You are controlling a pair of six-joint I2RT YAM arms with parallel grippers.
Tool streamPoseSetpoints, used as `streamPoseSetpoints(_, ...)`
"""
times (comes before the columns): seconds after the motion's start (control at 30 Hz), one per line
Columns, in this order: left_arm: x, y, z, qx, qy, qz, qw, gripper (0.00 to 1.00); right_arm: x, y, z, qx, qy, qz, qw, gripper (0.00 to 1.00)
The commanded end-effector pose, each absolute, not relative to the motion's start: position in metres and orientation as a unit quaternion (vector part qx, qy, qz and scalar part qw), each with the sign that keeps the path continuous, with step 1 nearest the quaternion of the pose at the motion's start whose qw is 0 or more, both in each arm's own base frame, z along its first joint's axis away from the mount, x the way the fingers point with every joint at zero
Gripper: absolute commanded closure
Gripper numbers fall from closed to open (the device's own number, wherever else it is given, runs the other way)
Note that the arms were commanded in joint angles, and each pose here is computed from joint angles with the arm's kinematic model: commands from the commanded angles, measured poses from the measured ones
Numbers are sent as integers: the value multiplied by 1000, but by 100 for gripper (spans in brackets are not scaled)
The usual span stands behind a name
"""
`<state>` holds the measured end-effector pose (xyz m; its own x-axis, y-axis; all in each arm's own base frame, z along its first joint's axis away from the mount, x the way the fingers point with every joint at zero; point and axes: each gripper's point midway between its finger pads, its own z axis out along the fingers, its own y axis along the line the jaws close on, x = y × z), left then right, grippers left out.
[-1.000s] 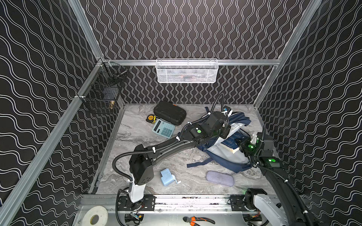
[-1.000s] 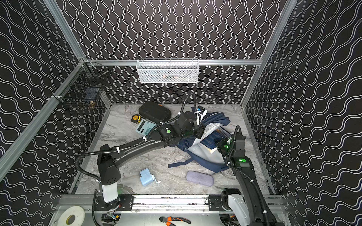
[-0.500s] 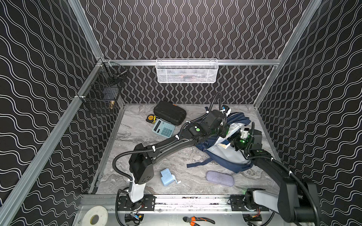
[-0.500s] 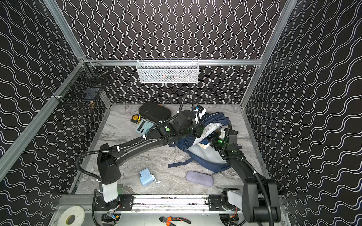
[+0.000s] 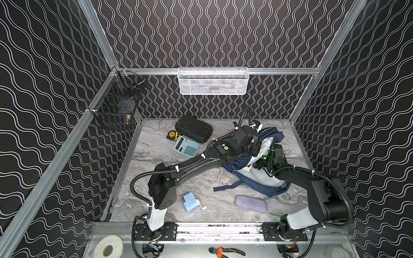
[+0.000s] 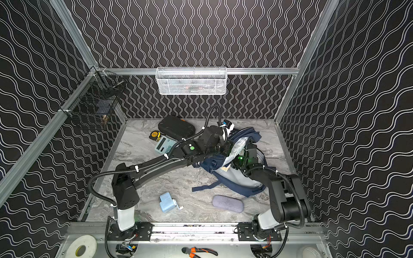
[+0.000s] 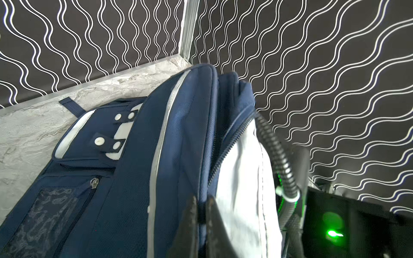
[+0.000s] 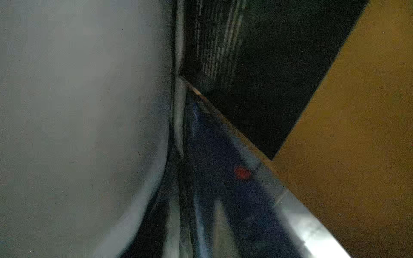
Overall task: Pack books, pencil case, and school supplies into a backpack
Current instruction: Place the book in the student bag, then close the student bag at the center of the table.
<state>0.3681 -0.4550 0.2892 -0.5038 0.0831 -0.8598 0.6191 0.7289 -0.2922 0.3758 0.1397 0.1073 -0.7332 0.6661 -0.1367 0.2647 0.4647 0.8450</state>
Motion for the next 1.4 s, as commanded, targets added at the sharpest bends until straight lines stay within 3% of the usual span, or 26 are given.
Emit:
streamPoseSetpoints(0.0,377,-458,307,188,795,-323,478,100,361,112,103,296,857,357,222,30)
streamPoseSetpoints(0.1,379,-455,302,186,798,-317,478,100,343,78,110,323,868,306,221,22)
streamPoseSetpoints(0.3,383,-452,299,185,800,-311,478,100,294,24,117,368,874,234,213,19)
streamPoseSetpoints(0.47,384,-455,294,195,801,-310,473,100,257,-30,120,431,859,150,230,7)
streamPoseSetpoints(0.7,379,-456,276,201,807,-316,457,100,251,-62,96,451,859,114,213,6)
streamPoseSetpoints(0.83,373,-463,269,216,802,-334,445,100,254,-55,71,461,857,151,175,7)
streamPoseSetpoints(0.93,362,-474,265,249,794,-356,426,100,262,-43,62,453,854,198,164,18)
streamPoseSetpoints(0.97,360,-475,265,259,791,-359,422,89,263,-39,61,450,853,213,160,28)
streamPoseSetpoints(1.03,356,-475,270,279,782,-364,422,50,264,-36,63,446,850,229,159,43)
streamPoseSetpoints(1.07,356,-471,273,286,779,-357,429,38,264,-36,65,446,849,232,164,50)
streamPoseSetpoints(1.1,357,-465,275,292,776,-348,437,32,264,-37,67,444,849,231,169,57)
streamPoseSetpoints(1.17,361,-445,279,303,769,-317,465,26,262,-38,69,443,850,226,172,85)
streamPoseSetpoints(1.23,369,-418,282,300,763,-290,493,23,262,-37,69,442,851,228,168,99)
streamPoseSetpoints(1.37,374,-368,253,333,757,-210,521,24,266,-34,76,439,849,244,167,100)
